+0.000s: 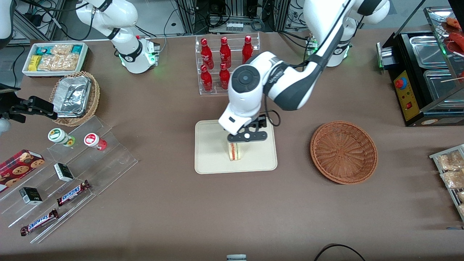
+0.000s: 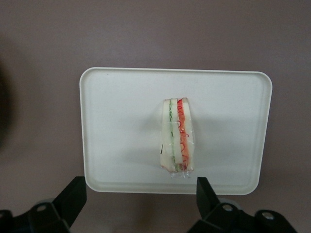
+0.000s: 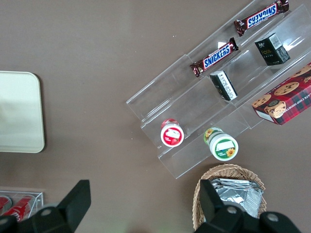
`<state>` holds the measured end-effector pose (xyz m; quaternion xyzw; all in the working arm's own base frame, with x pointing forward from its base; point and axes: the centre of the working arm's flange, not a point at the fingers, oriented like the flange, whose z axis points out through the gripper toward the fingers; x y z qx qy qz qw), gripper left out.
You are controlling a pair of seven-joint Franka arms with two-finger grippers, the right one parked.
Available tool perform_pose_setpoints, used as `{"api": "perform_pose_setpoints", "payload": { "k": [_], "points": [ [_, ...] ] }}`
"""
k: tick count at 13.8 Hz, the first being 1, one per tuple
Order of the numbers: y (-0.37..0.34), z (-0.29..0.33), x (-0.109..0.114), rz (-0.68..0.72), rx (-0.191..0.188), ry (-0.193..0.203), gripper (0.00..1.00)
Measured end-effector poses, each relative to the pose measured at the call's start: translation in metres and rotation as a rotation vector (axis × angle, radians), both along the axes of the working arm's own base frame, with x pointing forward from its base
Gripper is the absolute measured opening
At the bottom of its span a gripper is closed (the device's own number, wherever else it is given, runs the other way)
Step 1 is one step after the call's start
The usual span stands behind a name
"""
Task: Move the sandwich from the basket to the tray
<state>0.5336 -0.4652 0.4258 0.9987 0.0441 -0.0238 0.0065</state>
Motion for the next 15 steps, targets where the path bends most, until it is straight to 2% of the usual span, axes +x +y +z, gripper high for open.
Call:
{"api": "perform_pose_setpoints", "payload": {
  "k": [5, 9, 15],
  "points": [
    [0.080, 0.051, 0.038, 0.057, 0.002, -0.008, 1.00],
    [0.127, 0.066, 0.058, 0.027, -0.017, 0.011, 1.00],
    [0.208, 0.088, 0.079, -0.028, -0.004, 0.042, 1.00]
  ]
}}
